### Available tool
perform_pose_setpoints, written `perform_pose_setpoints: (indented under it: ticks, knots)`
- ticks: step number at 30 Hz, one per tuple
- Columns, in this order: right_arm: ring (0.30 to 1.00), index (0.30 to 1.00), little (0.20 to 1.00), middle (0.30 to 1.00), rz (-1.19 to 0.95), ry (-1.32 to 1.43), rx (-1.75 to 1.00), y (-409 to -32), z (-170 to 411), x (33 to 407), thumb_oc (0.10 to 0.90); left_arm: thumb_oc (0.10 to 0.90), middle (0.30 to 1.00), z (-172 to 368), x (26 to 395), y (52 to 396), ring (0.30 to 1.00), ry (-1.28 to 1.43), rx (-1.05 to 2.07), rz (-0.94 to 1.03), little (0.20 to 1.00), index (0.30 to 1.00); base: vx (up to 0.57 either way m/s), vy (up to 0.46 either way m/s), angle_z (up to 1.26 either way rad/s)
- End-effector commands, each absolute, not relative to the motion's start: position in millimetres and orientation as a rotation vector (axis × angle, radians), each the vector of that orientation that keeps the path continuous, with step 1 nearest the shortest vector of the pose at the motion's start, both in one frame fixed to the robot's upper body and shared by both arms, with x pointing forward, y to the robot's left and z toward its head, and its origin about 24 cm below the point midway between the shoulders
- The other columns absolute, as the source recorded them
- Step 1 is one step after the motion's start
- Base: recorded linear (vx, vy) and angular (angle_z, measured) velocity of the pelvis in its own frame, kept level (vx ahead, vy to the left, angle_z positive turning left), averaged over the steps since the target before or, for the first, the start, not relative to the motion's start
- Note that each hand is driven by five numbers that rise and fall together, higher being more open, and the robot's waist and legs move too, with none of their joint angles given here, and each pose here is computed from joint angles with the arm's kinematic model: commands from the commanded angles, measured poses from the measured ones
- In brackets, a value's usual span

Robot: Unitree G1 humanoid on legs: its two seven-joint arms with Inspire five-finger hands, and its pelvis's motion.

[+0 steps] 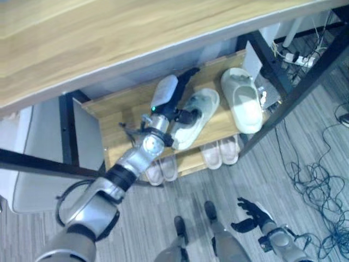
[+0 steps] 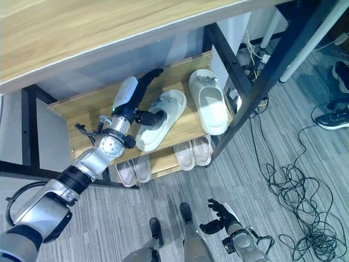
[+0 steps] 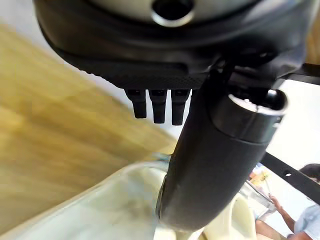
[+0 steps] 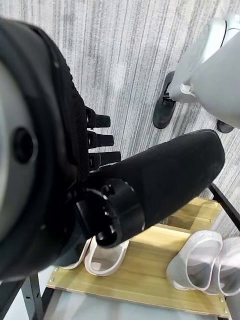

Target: Arrange the slippers neatly on the shoe rack.

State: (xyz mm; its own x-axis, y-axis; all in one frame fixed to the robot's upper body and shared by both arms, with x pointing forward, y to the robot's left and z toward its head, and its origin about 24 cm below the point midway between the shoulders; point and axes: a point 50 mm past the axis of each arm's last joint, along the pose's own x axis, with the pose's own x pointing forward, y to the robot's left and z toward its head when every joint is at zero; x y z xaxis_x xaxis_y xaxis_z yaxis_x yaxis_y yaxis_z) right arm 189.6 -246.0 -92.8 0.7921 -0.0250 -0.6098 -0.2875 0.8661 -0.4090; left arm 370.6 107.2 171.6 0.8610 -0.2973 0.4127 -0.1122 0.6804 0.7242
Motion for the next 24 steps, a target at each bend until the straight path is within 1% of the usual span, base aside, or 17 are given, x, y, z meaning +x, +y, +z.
perform_pose_setpoints:
  ticks: [1, 11, 14, 15, 19, 24]
  knots:
    - [0.9, 0.9, 0.9, 0.9, 0.145, 0.605, -0.5, -247, -90, 180, 0.8, 0.8, 0.9, 229, 371, 93, 0.9, -0.765, 0.74, -0.048, 0.9, 0.9, -0.02, 0.002, 0.12]
    - [0.9, 0.9, 0.9, 0.9, 0.145, 0.607, -0.499, -244, -92, 179, 0.8, 0.8, 0.9, 227, 360, 98, 0.9, -0.785, 0.664, -0.074, 0.9, 0.9, -0.01, -0.002, 0.04]
    - [0.9, 0.9, 0.9, 0.9, 0.141, 0.619, -0.495, -244, -93, 177, 0.8, 0.8, 0.9, 217, 352, 108, 0.9, -0.74, 0.497, -0.1, 0.9, 0.9, 0.0, 0.0, 0.0]
    - [0.9, 0.9, 0.9, 0.9, 0.142, 0.62, -0.495, -244, -94, 176, 0.8, 0.8, 0.9, 217, 352, 108, 0.9, -0.738, 0.496, -0.1, 0.9, 0.9, 0.0, 0.0, 0.0]
    - [0.9, 0.9, 0.9, 0.9, 0.141, 0.657, -0.504, -245, -98, 171, 0.8, 0.8, 0.9, 199, 343, 121, 0.9, -0.647, 0.226, -0.145, 0.9, 0.9, 0.0, 0.001, 0.01]
    - [0.9, 0.9, 0.9, 0.9, 0.145, 0.67, -0.514, -246, -99, 170, 0.8, 0.8, 0.9, 175, 334, 133, 0.9, -0.541, 0.033, -0.191, 0.9, 0.9, 0.0, 0.003, 0.04]
